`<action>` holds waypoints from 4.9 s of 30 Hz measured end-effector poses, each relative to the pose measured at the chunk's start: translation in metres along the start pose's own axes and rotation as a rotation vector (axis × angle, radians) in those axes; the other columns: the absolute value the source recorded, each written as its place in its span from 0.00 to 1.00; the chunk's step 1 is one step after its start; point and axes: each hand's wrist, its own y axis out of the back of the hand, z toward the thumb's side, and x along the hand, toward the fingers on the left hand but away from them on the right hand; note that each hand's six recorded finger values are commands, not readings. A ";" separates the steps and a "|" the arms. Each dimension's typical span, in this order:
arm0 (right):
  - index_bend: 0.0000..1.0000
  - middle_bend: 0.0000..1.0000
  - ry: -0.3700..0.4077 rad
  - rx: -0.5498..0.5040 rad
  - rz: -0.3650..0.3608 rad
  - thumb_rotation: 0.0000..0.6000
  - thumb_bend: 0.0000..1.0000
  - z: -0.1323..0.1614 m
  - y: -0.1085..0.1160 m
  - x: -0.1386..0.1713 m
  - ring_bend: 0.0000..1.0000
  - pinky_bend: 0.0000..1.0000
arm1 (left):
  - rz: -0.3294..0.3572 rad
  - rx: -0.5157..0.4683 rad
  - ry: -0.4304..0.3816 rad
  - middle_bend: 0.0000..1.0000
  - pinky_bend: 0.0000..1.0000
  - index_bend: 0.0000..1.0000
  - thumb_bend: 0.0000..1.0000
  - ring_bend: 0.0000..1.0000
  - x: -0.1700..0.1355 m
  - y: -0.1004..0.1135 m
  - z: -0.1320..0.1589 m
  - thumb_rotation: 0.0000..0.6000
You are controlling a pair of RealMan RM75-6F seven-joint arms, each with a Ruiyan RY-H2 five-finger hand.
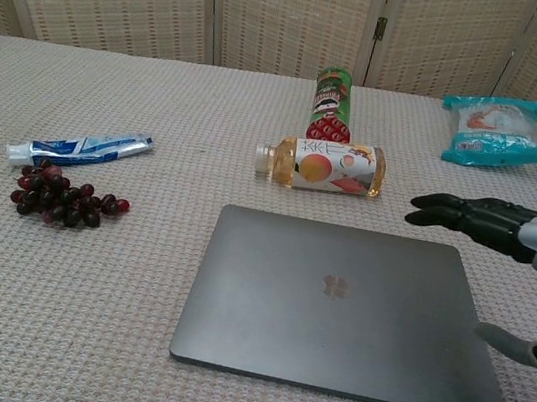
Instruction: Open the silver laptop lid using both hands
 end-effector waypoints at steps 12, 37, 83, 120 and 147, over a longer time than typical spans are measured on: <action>0.00 0.00 0.149 0.034 0.099 1.00 0.45 0.050 -0.036 -0.054 0.00 0.00 | -0.008 -0.012 -0.020 0.00 0.00 0.06 0.33 0.00 0.001 -0.002 0.007 1.00; 0.00 0.00 0.176 0.111 0.111 1.00 0.34 0.061 -0.070 -0.081 0.00 0.00 | -0.016 -0.036 -0.005 0.00 0.00 0.06 0.33 0.00 0.001 -0.009 0.001 1.00; 0.00 0.00 0.032 0.380 -0.014 1.00 0.60 0.057 0.016 -0.118 0.00 0.00 | -0.185 -0.048 -0.438 0.08 0.00 0.11 0.56 0.04 0.039 -0.079 0.080 1.00; 0.00 0.00 0.010 0.433 -0.021 1.00 0.60 0.062 0.016 -0.128 0.00 0.00 | -0.454 0.142 -0.605 0.00 0.00 0.02 0.63 0.00 0.124 -0.159 0.223 1.00; 0.00 0.00 -0.080 0.436 -0.026 1.00 0.60 0.036 0.027 -0.132 0.00 0.00 | -0.478 0.190 -0.595 0.00 0.00 0.04 0.63 0.00 0.122 -0.166 0.225 1.00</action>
